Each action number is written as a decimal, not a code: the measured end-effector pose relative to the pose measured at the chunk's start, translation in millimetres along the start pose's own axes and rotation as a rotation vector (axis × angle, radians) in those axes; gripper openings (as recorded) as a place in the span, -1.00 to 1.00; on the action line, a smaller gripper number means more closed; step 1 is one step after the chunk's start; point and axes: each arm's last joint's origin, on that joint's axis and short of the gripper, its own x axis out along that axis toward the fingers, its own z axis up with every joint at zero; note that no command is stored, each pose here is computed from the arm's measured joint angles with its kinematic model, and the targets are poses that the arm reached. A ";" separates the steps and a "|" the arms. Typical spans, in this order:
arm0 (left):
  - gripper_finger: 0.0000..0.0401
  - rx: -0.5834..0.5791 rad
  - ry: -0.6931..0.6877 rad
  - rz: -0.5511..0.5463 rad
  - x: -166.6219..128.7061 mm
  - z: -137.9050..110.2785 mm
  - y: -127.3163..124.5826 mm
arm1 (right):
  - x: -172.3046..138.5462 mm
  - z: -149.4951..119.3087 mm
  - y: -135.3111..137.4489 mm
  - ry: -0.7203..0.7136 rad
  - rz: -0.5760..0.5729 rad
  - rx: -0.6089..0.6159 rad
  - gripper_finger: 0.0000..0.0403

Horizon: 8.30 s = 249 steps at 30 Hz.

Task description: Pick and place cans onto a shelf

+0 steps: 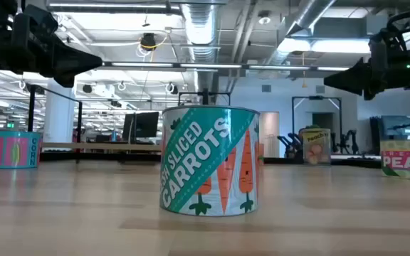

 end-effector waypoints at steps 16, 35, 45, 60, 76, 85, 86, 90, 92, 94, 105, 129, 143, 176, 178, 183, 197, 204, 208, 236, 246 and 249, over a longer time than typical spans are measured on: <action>-0.90 0.000 0.000 0.000 0.0 0.0 0.0 | 0.0 -0.1 0.0 0.001 -0.001 0.000 -0.67; -0.90 0.000 0.000 0.000 0.0 0.0 0.0 | 0.0 0.0 0.0 0.000 -0.001 0.000 -0.67; -0.90 0.000 0.000 0.000 0.0 0.0 0.0 | 0.0 -0.1 0.0 0.000 0.000 0.000 -0.67; -0.90 0.000 0.000 0.000 0.0 0.0 0.0 | 0.0 0.0 0.0 0.000 0.000 0.000 -0.67; -0.90 0.000 0.000 0.000 0.0 0.0 0.0 | 0.0 -0.2 0.0 0.001 0.000 0.000 -0.67; -0.90 0.000 0.000 0.000 0.0 0.0 0.0 | 0.0 0.0 0.0 0.000 -0.001 0.000 -0.67; -0.90 0.000 0.000 0.000 0.0 0.0 0.0 | 0.0 0.0 0.0 0.000 0.000 0.000 -0.67; -0.90 0.000 -0.003 0.000 0.0 0.3 0.0 | 0.0 0.0 0.0 0.000 -0.001 0.000 -0.67; -0.90 0.007 -0.009 0.001 0.0 0.9 0.0 | 0.0 0.0 0.0 0.000 -0.001 0.000 -0.67; -0.90 0.016 -0.014 0.001 0.0 1.3 0.0 | 0.0 0.3 -0.1 -0.003 -0.001 -0.008 -0.67; -0.90 -0.094 -0.022 0.012 0.0 2.0 0.4 | 0.0 2.2 -0.1 -0.022 -0.001 0.090 -0.67; -1.00 -0.121 0.006 -0.024 0.0 -0.3 -0.7 | 32.7 41.7 37.5 0.149 0.141 0.004 -0.98; -1.00 -0.035 -0.010 0.012 0.0 1.0 0.3 | 118.9 58.1 36.2 0.373 0.171 -0.009 -0.98; -1.00 0.034 -0.009 0.116 0.3 1.1 5.4 | 274.5 20.2 -9.8 1.080 0.035 -0.185 -0.50; -1.00 0.041 -0.008 0.116 0.3 1.1 5.4 | 279.6 15.0 -11.5 1.111 -0.016 -0.217 -0.39; -1.00 0.047 -0.007 0.102 0.3 1.0 5.0 | 291.4 9.0 -12.2 1.140 -0.023 -0.250 -0.18; -1.00 0.056 -0.005 0.100 0.3 0.9 4.9 | 294.3 14.7 -9.1 1.170 -0.010 -0.257 -0.52; -1.00 0.056 -0.005 0.100 0.3 0.8 4.9 | 301.2 28.9 -9.2 1.137 -0.011 -0.263 -0.25; -1.00 0.056 -0.005 0.100 0.3 0.8 4.9 | 299.0 28.7 -9.4 1.166 -0.003 -0.272 -0.05; -1.00 0.050 -0.004 0.092 0.3 0.7 4.7 | 304.0 -4.3 -15.0 1.271 0.139 -0.476 -0.27; -1.00 0.053 -0.003 0.086 0.4 0.6 4.5 | 290.6 38.9 -9.4 1.310 0.138 -0.470 -0.93; -1.00 0.053 -0.003 0.082 0.4 0.5 4.4 | 287.0 68.4 -3.7 1.302 0.110 -0.435 -0.89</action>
